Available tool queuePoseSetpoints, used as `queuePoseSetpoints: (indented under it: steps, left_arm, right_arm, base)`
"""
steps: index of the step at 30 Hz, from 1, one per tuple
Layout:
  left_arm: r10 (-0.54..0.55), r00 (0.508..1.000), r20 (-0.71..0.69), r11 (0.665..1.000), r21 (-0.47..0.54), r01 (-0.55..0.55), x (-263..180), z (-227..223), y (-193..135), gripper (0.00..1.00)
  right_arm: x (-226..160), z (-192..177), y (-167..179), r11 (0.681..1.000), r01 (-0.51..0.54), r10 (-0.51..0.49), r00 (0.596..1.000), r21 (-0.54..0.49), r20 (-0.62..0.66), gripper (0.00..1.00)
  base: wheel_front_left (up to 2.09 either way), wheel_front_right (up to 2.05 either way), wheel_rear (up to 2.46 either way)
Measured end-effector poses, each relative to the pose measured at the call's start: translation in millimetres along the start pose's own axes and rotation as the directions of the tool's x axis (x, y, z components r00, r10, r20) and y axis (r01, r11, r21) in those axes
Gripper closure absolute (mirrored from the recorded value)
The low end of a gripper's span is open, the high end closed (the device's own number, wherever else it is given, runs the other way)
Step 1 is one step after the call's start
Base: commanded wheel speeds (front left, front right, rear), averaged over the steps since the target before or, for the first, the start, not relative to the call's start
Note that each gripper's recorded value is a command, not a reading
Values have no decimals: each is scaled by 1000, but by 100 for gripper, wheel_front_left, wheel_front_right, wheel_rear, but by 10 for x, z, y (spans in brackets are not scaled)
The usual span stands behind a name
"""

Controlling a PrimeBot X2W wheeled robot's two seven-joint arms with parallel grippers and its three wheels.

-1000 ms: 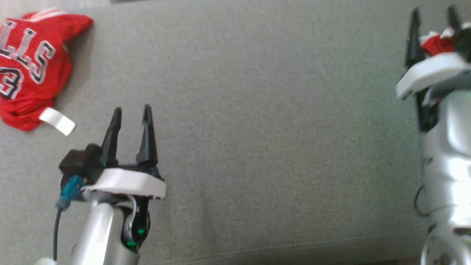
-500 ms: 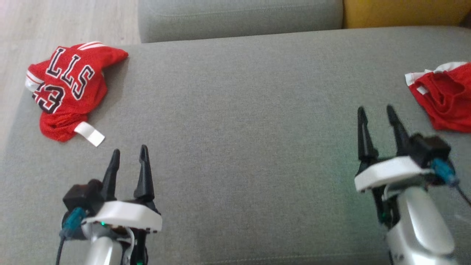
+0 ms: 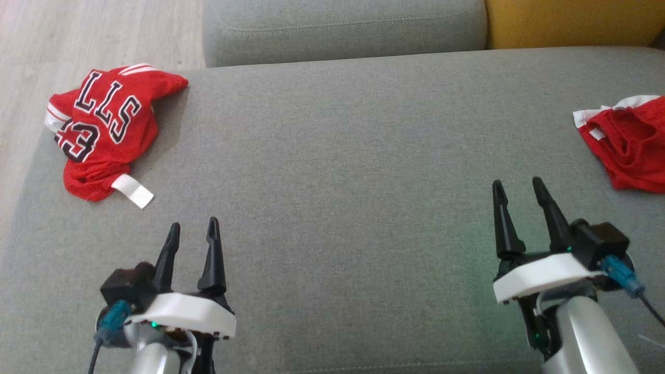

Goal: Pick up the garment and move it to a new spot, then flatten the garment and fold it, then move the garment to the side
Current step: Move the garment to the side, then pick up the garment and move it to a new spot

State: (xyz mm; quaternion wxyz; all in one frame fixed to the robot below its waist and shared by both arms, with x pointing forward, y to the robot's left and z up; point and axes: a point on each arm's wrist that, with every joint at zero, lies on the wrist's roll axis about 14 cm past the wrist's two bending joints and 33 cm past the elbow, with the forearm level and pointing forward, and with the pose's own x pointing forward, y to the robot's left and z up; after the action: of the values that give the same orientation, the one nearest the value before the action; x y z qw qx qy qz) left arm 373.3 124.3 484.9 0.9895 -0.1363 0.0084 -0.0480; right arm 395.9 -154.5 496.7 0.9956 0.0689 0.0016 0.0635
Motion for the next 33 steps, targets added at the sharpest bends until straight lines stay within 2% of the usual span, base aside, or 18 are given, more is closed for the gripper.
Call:
queuePoseSetpoints:
  steps: [4, 26, 33]
  left_arm:
    - [3, 1000, -2, 1000, 1, -3, -1, -6, 3, 0]
    - [11, 1000, -10, 1000, 0, -11, -4, -33, 29, 0]
    - [53, 999, 1, 999, 1, -53, -109, 6, 153, 0]
  right_arm:
    - [-73, -87, -9, 1000, 6, -5, 999, 3, -32, 0]
    - [-41, -78, 39, 1000, -10, 10, 999, 2, -46, 0]
    - [47, -138, 223, 998, -66, 65, 996, -1, -61, 0]
  base:
    - [0, 0, 0]
    - [0, 0, 0]
    - [0, 0, 0]
